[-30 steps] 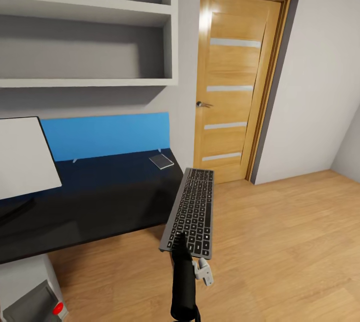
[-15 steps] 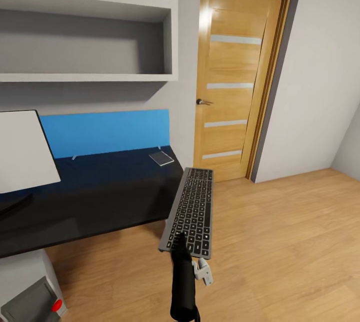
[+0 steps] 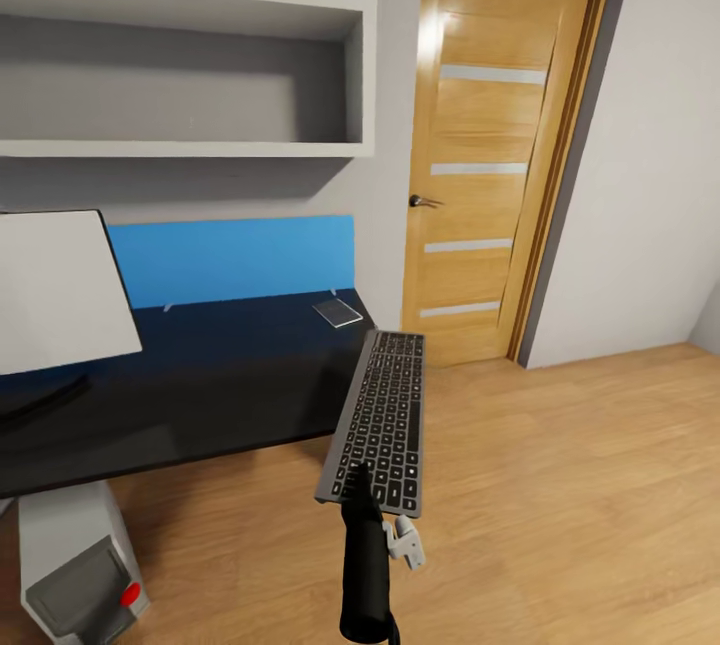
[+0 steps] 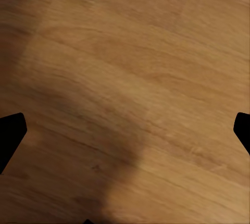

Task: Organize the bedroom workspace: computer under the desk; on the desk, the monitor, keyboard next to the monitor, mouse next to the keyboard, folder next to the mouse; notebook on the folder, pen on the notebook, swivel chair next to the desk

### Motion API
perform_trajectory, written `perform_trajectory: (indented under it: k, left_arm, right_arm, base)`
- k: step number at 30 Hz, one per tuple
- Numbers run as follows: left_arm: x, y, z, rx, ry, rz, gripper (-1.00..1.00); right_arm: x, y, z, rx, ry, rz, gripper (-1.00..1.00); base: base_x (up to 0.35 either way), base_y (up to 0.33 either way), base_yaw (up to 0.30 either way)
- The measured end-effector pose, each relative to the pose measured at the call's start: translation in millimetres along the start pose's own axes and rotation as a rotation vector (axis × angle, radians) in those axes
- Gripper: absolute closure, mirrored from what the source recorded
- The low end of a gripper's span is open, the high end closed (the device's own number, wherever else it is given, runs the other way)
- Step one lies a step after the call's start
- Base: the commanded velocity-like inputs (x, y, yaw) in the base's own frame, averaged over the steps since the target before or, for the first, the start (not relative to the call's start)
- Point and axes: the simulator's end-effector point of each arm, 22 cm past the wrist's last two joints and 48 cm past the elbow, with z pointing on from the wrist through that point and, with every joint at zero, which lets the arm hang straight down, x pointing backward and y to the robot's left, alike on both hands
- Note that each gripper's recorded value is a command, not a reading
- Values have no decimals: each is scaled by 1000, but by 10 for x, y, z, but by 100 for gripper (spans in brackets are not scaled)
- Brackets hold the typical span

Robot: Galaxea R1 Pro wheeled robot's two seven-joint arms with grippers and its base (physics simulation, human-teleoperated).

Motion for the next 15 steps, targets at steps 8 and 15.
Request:
perform_trajectory:
  k: [8, 15]
  left_arm:
    - [-3, -18, 0, 8, -1, 2, -100]
    - [-5, -27, -2, 12, -2, 4, -100]
  right_arm:
    - [-17, -6, 8, 1, -4, 0, 100]
    - [-24, -11, 9, 2, -6, -1, 100]
  base:
    - [8, 0, 45]
    - [187, 0, 3]
